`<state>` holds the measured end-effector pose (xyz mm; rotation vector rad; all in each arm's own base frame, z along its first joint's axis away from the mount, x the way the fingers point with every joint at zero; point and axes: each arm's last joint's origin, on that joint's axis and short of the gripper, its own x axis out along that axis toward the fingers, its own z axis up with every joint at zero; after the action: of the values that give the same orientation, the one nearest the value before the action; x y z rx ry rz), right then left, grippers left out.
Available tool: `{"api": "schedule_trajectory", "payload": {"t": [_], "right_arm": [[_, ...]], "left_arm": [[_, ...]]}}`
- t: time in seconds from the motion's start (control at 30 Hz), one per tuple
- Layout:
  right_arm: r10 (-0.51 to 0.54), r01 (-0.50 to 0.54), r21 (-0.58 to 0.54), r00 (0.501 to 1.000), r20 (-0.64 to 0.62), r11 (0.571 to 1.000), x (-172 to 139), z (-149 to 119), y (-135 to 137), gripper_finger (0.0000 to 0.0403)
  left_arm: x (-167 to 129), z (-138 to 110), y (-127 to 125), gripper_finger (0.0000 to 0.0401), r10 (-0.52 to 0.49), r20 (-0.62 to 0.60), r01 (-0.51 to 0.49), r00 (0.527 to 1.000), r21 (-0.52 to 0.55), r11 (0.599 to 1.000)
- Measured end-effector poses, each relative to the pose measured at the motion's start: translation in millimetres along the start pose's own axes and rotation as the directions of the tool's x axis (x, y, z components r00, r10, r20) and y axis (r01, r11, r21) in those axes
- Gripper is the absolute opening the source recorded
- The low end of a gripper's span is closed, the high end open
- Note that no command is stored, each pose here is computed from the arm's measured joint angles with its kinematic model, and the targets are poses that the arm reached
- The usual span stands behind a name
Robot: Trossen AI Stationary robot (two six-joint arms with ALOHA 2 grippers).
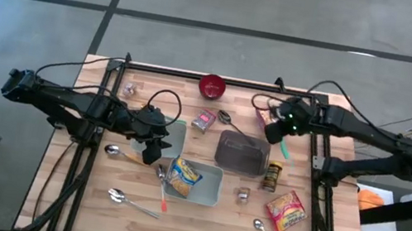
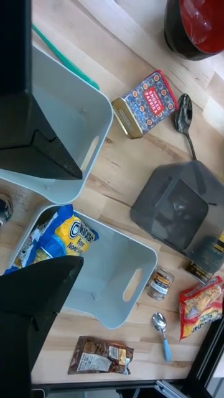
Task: Pick & Place Food Item
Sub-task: Put the light green spoon into the black bin
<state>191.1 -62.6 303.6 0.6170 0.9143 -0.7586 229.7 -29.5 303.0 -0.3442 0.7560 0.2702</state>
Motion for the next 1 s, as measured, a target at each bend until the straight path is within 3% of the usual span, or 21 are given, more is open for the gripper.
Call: {"api": "schedule_trajectory", "payload": {"t": [0.13, 0.27, 0.5, 0.77, 1.0], "right_arm": [[0.033, -0.033, -0.141, 0.999, -0.005, 0.989, 5, 20, 20, 0.0017], [0.056, -0.08, -0.27, 0.994, -0.097, 0.959, 25, 32, 40, 0.0017], [0.022, -0.138, -0.43, 0.965, -0.263, 0.892, 76, 31, 71, 0.0017], [-0.008, -0.186, -0.478, 0.927, -0.374, 0.858, 114, 14, 91, 0.0017], [0.029, -0.221, -0.493, 0.93, -0.367, 0.841, 125, 10, 104, 0.0017]], "left_arm": [[0, 0, 0, 0.0213, 0.001, -0.001, -0.001, 1.0, 0.0, 1.0], [0, -1, 0, 0.0213, 0.003, -0.006, -0.003, 1.0, 0.001, 1.0], [0, -3, 1, 0.0213, 0.006, -0.029, -0.007, 1.0, -0.024, 1.0], [0, -6, 2, 0.0213, -0.016, -0.081, 0.012, 0.997, -0.053, 0.999], [0, -7, 2, 0.0213, -0.015, -0.088, 0.01, 0.996, -0.06, 0.998]]}}
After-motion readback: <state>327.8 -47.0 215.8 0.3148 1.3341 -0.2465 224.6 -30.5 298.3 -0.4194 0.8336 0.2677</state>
